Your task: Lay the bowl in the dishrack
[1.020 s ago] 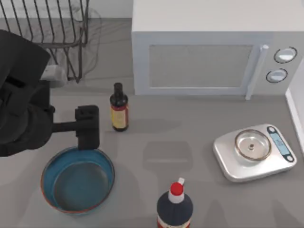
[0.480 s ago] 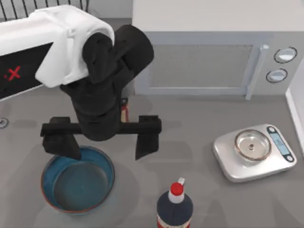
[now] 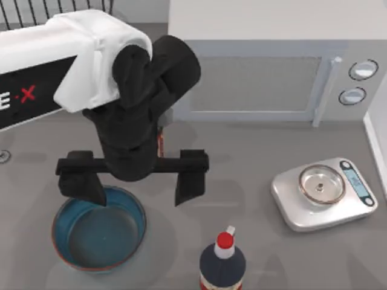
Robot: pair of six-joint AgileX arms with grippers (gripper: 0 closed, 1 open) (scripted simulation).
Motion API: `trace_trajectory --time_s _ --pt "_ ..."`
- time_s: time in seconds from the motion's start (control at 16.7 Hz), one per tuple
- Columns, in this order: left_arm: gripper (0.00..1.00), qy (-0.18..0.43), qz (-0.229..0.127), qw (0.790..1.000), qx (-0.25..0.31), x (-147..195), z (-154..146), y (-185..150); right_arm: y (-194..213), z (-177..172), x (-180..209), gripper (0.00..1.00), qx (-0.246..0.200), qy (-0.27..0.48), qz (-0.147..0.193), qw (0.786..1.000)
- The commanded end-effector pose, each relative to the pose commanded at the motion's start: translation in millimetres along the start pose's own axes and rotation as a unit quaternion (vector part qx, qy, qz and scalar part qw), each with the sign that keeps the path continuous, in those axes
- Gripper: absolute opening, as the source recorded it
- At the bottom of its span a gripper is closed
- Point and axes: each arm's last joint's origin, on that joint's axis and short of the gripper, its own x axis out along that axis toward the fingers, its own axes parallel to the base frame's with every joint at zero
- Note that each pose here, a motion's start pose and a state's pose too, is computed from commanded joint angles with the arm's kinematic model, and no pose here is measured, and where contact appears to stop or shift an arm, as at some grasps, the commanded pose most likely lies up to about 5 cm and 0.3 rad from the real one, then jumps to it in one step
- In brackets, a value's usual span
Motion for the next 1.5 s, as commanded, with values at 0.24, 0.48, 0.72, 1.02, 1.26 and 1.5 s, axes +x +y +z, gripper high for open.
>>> trace_trajectory --time_s 0.24,0.48,0.72,1.02,1.26,1.5 --pt "1.00 -0.002 -0.001 1.000 0.001 39 3 -3 0 0 0 1.00 0.000 0.000 0.000 1.000" --pt "1.00 -0.003 -0.003 1.000 0.001 84 1 -2 0 0 0 1.00 0.000 0.000 0.000 1.000" --pt "1.00 0.000 0.000 1.000 0.001 95 -1 -1 0 0 0 1.00 0.000 0.000 0.000 1.000" --pt "0.77 0.000 0.000 1.000 0.001 95 -1 -1 0 0 0 1.00 0.000 0.000 0.000 1.000" --pt "0.47 0.000 0.000 1.000 0.001 95 -1 -1 0 0 0 1.00 0.000 0.000 0.000 1.000" --pt "0.17 0.000 0.000 1.000 0.001 95 -1 -1 0 0 0 1.00 0.000 0.000 0.000 1.000"
